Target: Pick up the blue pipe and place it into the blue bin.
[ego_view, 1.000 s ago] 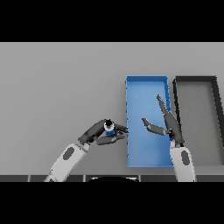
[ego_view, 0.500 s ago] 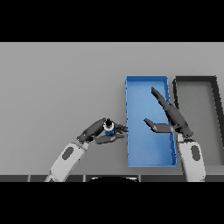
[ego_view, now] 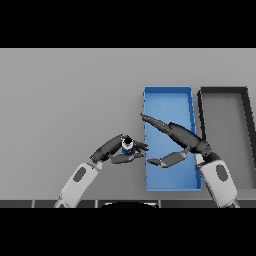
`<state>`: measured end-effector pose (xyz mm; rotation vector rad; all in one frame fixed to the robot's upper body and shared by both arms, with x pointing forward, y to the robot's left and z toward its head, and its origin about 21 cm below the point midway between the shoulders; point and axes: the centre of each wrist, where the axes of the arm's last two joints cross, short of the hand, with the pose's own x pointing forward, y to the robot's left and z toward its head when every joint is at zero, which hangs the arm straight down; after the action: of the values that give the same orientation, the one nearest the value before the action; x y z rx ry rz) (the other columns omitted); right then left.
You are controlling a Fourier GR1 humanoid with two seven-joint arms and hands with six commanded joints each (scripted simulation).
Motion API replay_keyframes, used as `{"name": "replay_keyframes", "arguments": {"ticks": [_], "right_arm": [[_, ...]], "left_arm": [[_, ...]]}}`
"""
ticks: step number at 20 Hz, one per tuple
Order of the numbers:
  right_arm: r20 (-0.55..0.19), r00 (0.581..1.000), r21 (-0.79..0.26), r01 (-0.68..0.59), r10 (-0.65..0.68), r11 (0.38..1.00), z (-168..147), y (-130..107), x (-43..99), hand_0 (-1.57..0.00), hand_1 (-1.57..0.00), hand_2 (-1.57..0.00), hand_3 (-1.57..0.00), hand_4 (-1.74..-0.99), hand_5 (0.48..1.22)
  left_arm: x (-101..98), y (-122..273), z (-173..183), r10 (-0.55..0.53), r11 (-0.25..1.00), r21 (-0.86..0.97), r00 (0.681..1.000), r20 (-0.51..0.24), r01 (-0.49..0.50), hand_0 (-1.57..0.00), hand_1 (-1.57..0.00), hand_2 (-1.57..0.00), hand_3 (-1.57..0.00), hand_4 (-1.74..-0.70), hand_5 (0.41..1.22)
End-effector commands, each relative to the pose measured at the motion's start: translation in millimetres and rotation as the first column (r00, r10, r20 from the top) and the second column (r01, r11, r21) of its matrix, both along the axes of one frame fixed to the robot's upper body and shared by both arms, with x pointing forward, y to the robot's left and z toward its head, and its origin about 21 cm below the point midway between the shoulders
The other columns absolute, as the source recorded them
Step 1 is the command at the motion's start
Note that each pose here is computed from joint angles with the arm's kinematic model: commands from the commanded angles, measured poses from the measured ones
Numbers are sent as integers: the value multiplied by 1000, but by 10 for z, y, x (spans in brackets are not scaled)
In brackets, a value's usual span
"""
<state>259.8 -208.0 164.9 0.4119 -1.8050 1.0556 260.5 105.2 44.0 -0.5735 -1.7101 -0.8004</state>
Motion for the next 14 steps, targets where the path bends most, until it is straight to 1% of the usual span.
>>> {"name": "replay_keyframes", "arguments": {"ticks": [1, 4, 5, 6, 7, 8, 10, 13, 14], "right_arm": [[-9, 1000, -6, -19, 19, 1000, 25, 70, 0, 1, 0, 0, 1, -1242, 524], [-71, 994, -24, -83, 81, 996, 39, 254, 49, 1, 1, 0, 1, -1227, 528], [-61, 992, -37, -111, 108, 993, 72, 301, 51, 1, 1, 1, 1, -1220, 525], [-64, 990, -54, -128, 125, 990, 89, 367, 61, 1, 1, 1, 1, -1214, 520], [-75, 988, -74, -142, 137, 987, 86, 449, 114, 1, 1, 1, 1, -1209, 517], [-77, 985, -83, -160, 154, 984, 77, 467, 134, 1, 1, 1, 1, -1201, 514], [-88, 977, -95, -204, 196, 974, 34, 609, 177, 1, 1, 1, 1, -1192, 514], [-107, 969, -106, -234, 222, 967, 83, 825, 255, 1, 1, -1, 1, -1208, 512], [-110, 965, -110, -251, 239, 962, 62, 875, 263, 1, -9, -20, 1, -1214, 511]], "left_arm": [[-22, 7, -12, 1, 1000, 0, 1000, -2, -1, -1571, -1571, -1571, -1571, -1475, 1221], [-25, 2, 26, -3, 1000, 2, 1000, -3, 3, -1571, -1571, -1571, -1571, -1475, 1221], [-62, 2, 8, -12, 1000, -2, 1000, -5, 12, -1571, -1571, -1571, -1571, -1476, 1221], [-40, 2, 41, -9, 1000, 6, 1000, -6, 10, -1571, -1571, -1571, -1571, -1475, 1221], [-49, 10, 52, -18, 1000, -3, 1000, -3, 18, -1571, -1571, -1571, -1571, -1473, 1221], [-17, -7, 38, -21, 1000, 3, 1000, -8, 21, -1571, -1571, -1571, -1571, -1474, 1221], [25, 47, 47, -22, 1000, -10, 1000, -21, 22, -1571, -1571, -1571, -1571, -1476, 1221], [29, 22, 20, -61, 998, -13, 997, -44, 60, -1571, -1571, -1571, -1571, -1459, 1221], [23, 26, -2, -72, 997, -22, 997, -22, 71, -1571, -1571, -1571, -1571, -1454, 1221]]}}
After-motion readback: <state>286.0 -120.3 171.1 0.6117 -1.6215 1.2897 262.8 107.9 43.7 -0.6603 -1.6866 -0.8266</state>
